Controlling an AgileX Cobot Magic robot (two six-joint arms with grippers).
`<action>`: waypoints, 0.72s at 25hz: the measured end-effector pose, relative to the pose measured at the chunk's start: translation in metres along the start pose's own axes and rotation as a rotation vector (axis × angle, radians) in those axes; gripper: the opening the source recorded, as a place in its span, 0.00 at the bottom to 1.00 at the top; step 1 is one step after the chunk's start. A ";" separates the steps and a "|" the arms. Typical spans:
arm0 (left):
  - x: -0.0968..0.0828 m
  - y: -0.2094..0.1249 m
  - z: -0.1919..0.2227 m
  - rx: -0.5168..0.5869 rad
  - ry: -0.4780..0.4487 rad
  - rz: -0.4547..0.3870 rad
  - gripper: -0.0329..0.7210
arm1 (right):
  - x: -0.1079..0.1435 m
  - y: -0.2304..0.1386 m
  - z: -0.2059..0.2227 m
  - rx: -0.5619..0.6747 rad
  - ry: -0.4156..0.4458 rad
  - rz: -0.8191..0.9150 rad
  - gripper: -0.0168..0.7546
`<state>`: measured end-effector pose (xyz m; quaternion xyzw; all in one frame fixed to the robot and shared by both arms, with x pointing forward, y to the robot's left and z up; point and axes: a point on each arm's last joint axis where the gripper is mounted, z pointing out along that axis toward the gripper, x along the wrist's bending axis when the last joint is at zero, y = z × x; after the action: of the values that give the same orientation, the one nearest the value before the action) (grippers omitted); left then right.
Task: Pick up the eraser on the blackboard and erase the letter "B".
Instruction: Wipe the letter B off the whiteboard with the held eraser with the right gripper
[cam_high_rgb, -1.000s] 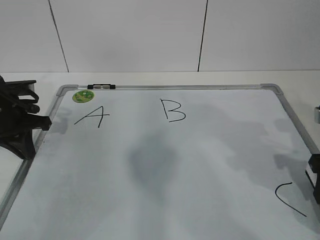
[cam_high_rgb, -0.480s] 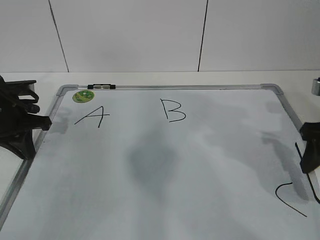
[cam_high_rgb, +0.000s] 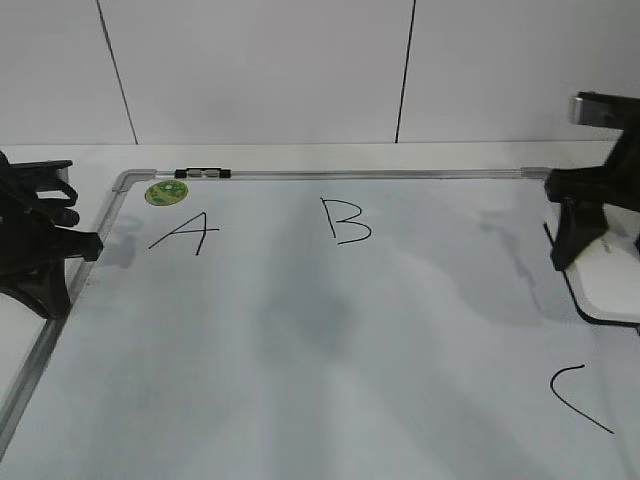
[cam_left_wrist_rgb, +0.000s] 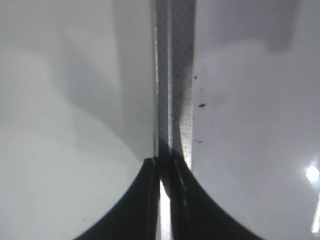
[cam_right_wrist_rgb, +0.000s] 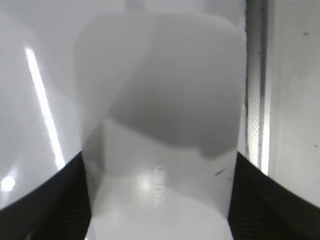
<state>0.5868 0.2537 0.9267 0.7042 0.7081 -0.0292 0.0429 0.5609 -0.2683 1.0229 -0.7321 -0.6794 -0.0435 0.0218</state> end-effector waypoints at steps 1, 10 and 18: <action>0.000 0.000 0.000 0.000 0.000 0.000 0.07 | 0.007 0.006 0.000 -0.006 -0.003 -0.018 0.72; 0.000 -0.001 0.000 0.008 0.000 0.000 0.07 | 0.084 0.077 0.021 -0.094 -0.052 -0.209 0.72; 0.000 -0.001 0.000 0.009 0.000 0.000 0.07 | 0.116 0.118 0.046 -0.149 -0.040 -0.251 0.72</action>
<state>0.5862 0.2537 0.9270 0.7044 0.7079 -0.0322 0.0398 0.6890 -0.1578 0.9914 -0.6418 -0.7607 -0.0816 -0.0520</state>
